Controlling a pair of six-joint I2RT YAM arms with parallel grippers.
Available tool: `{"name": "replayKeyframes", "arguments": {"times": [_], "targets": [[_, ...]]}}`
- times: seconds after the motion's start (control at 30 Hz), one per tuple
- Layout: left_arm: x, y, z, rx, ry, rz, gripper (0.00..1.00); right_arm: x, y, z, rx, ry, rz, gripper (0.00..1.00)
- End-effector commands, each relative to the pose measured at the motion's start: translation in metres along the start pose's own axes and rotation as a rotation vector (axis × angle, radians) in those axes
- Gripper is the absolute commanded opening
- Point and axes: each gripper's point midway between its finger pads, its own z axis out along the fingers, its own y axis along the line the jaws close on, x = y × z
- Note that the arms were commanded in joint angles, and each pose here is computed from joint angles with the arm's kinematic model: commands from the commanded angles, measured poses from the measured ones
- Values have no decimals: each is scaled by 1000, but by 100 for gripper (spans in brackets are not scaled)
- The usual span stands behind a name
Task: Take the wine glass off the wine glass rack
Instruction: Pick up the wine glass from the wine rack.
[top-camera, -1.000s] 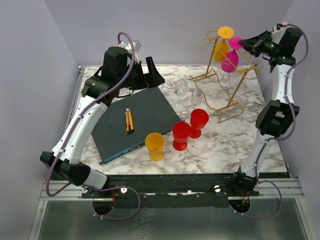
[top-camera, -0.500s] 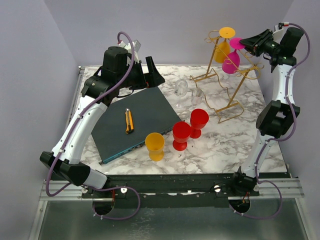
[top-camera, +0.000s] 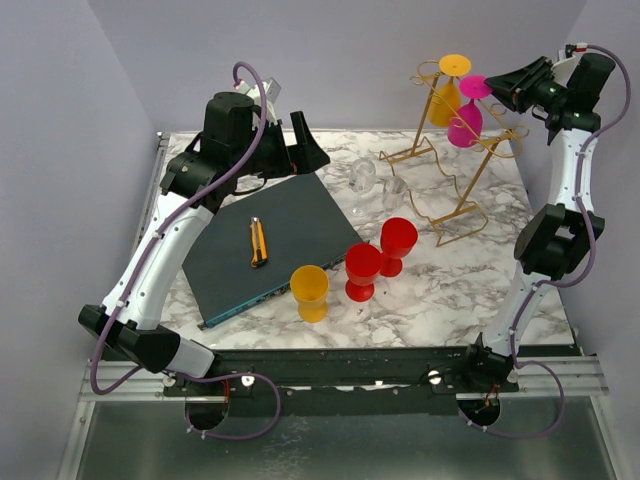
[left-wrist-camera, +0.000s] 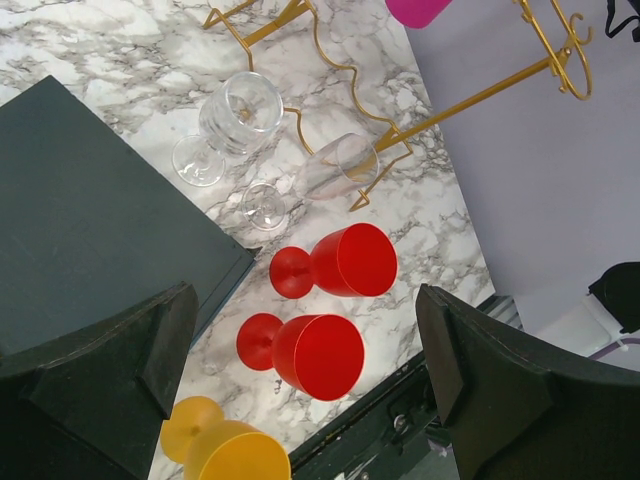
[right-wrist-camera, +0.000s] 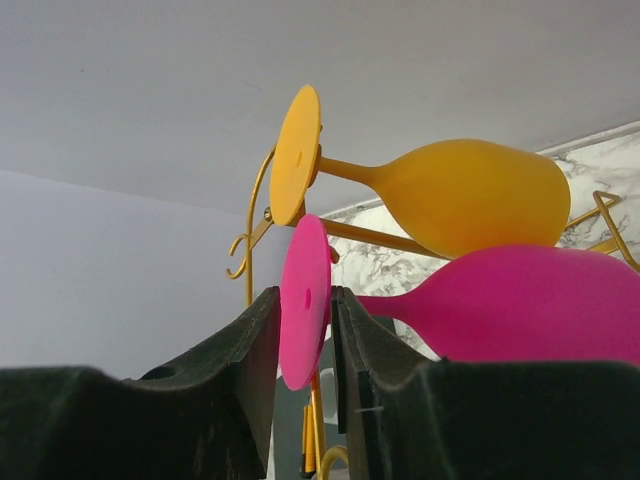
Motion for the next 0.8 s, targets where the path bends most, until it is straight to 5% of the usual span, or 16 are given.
{"name": "replayKeyframes", "arguments": {"times": [0.0,0.47,0.77], "targets": [[-14,-14,-16,29,-57,21,99,-9,18,-13,6,-31,-35,31],[-15,-14,-16,28,-59,21,99,-8,13,-12,17,-25,2,1],[-16,-14,-16,23,-62,18,99,-23,14,-27,12,-92,62,1]]}}
